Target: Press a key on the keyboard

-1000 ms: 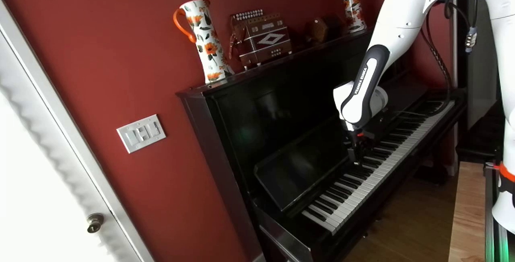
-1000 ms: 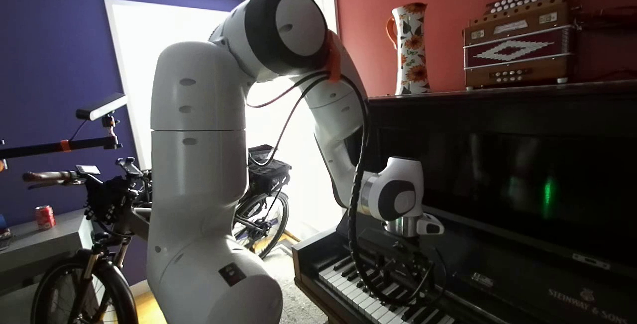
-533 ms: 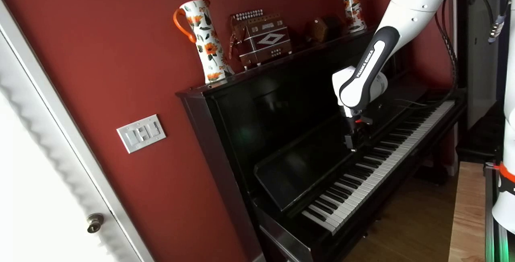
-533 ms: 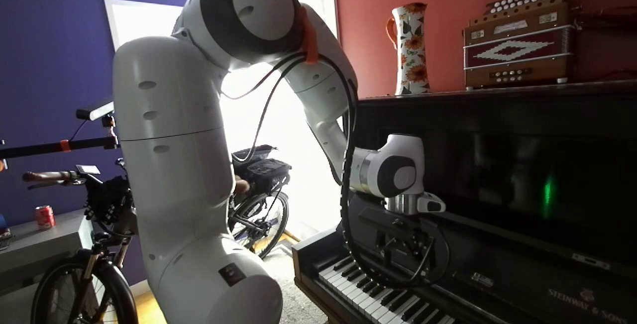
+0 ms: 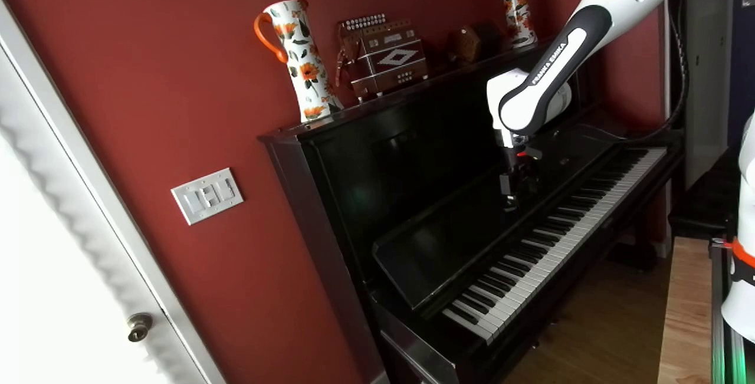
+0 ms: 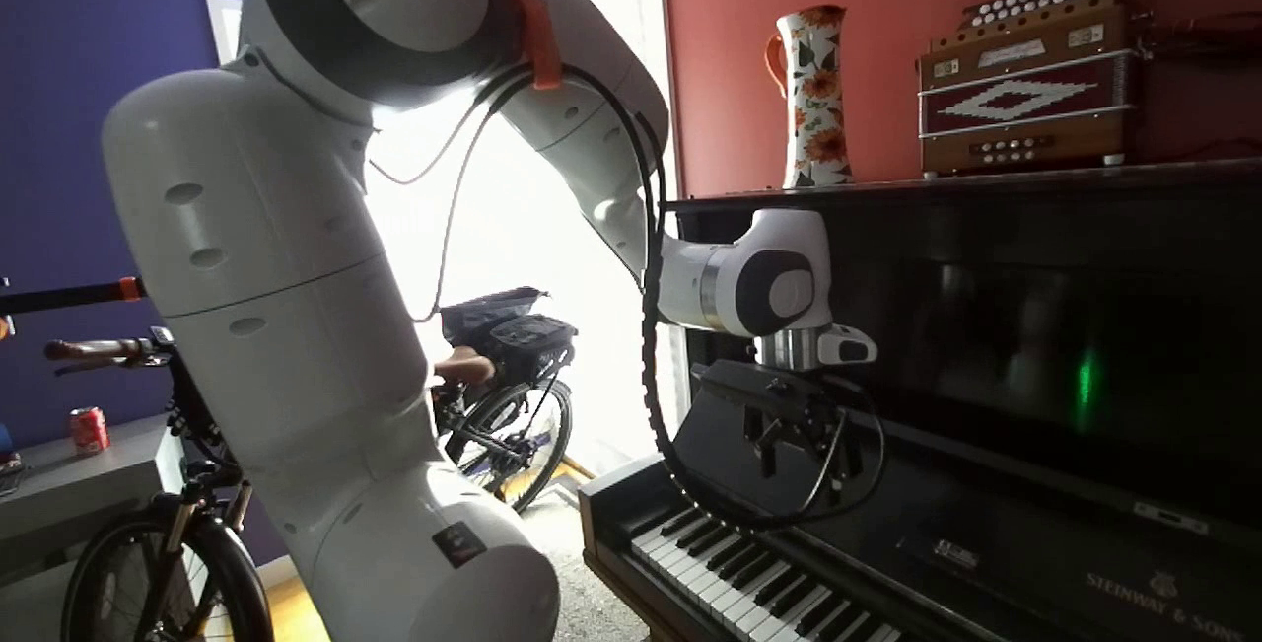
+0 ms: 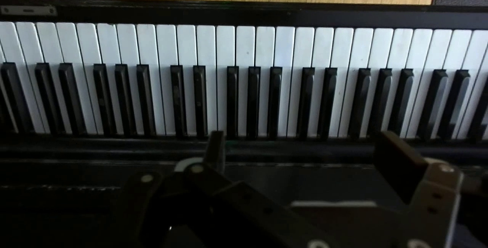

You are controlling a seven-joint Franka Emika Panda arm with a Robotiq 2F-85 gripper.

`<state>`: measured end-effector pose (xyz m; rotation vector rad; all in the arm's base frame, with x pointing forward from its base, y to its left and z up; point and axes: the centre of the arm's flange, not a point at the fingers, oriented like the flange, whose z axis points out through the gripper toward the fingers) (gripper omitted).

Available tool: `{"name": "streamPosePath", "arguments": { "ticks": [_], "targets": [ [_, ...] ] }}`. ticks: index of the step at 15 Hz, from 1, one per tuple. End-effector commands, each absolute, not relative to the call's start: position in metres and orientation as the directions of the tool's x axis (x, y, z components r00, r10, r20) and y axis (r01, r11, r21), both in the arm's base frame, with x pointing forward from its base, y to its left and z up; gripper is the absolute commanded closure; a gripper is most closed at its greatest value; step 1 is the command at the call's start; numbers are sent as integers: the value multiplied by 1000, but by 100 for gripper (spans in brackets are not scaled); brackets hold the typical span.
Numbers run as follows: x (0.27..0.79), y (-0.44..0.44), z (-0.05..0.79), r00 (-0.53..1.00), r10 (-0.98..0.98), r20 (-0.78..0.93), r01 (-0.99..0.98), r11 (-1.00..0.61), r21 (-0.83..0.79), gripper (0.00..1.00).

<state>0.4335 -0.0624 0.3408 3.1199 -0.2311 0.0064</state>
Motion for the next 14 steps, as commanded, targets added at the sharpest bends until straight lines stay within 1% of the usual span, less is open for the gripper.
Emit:
{"name": "streamPosePath", "arguments": {
  "ticks": [1, 10, 11, 14],
  "targets": [
    [418, -56, 364, 985, -170, 12, -170, -984, 46, 0],
    [405, -39, 399, 985, -164, 53, -168, -983, 73, 0],
    [420, -43, 393, 987, -154, 55, -157, -986, 53, 0],
    [417, -40, 399, 987, -151, 63, -154, -986, 58, 0]
  ]
}}
